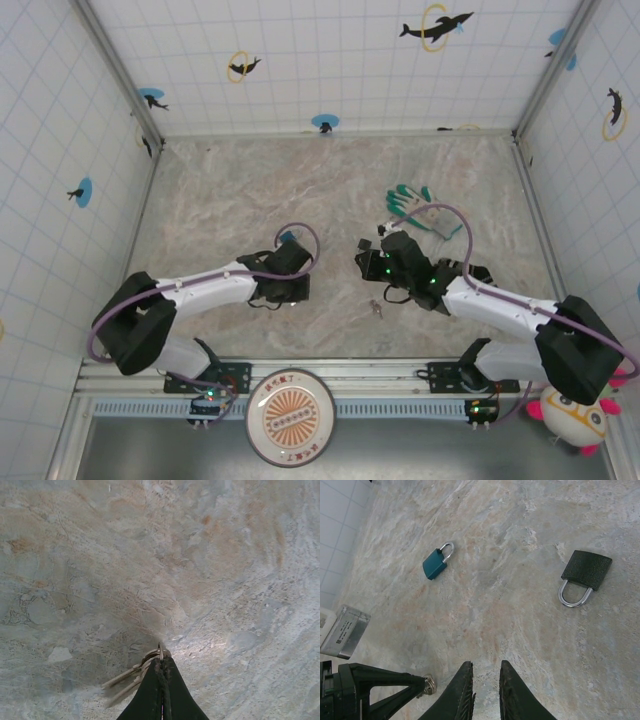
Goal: Unlock with the key
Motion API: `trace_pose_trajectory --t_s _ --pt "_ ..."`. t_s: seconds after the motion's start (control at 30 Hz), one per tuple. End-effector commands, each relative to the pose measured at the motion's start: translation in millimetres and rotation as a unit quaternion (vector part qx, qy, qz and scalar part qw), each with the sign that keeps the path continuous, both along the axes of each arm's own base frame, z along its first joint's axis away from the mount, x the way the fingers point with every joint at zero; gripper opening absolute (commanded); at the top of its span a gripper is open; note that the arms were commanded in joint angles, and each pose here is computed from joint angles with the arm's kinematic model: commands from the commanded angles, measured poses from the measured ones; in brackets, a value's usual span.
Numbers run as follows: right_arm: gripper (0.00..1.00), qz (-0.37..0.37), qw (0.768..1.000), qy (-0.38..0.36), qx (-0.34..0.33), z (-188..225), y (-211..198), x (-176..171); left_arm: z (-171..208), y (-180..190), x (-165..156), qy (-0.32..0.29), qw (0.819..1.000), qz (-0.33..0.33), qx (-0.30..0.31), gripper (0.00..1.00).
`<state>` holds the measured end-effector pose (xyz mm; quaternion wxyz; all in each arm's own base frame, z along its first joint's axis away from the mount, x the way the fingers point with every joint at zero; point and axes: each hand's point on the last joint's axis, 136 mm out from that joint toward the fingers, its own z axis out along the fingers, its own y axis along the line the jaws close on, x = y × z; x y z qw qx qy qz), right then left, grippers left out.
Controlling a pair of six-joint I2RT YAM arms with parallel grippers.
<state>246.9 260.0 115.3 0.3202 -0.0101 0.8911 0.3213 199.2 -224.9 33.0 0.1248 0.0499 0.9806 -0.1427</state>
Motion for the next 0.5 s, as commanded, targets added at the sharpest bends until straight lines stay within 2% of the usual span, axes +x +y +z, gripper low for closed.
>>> trace_pose_trajectory --t_s 0.0,0.13,0.3,0.37,0.4,0.47 --pt "0.20 -0.005 0.999 -0.031 0.010 9 -5 0 24 -3 9 -0.028 0.999 -0.017 0.007 0.00" --pt "0.27 0.026 0.996 -0.085 0.013 32 -5 -2 64 -19 20 -0.068 0.996 -0.062 -0.014 0.00" --pt "0.28 0.048 0.988 -0.146 0.016 63 -19 -2 123 -42 26 -0.113 0.983 -0.137 -0.051 0.00" --pt "0.28 0.064 0.985 -0.157 0.032 75 -22 -2 145 -52 26 -0.125 0.976 -0.168 -0.068 0.00" --pt "0.32 0.063 0.985 -0.156 0.038 81 -26 1 154 -56 25 -0.128 0.972 -0.182 -0.076 0.00" --pt "0.29 0.057 0.986 -0.149 0.040 87 -31 5 170 -63 24 -0.137 0.965 -0.204 -0.087 0.00"
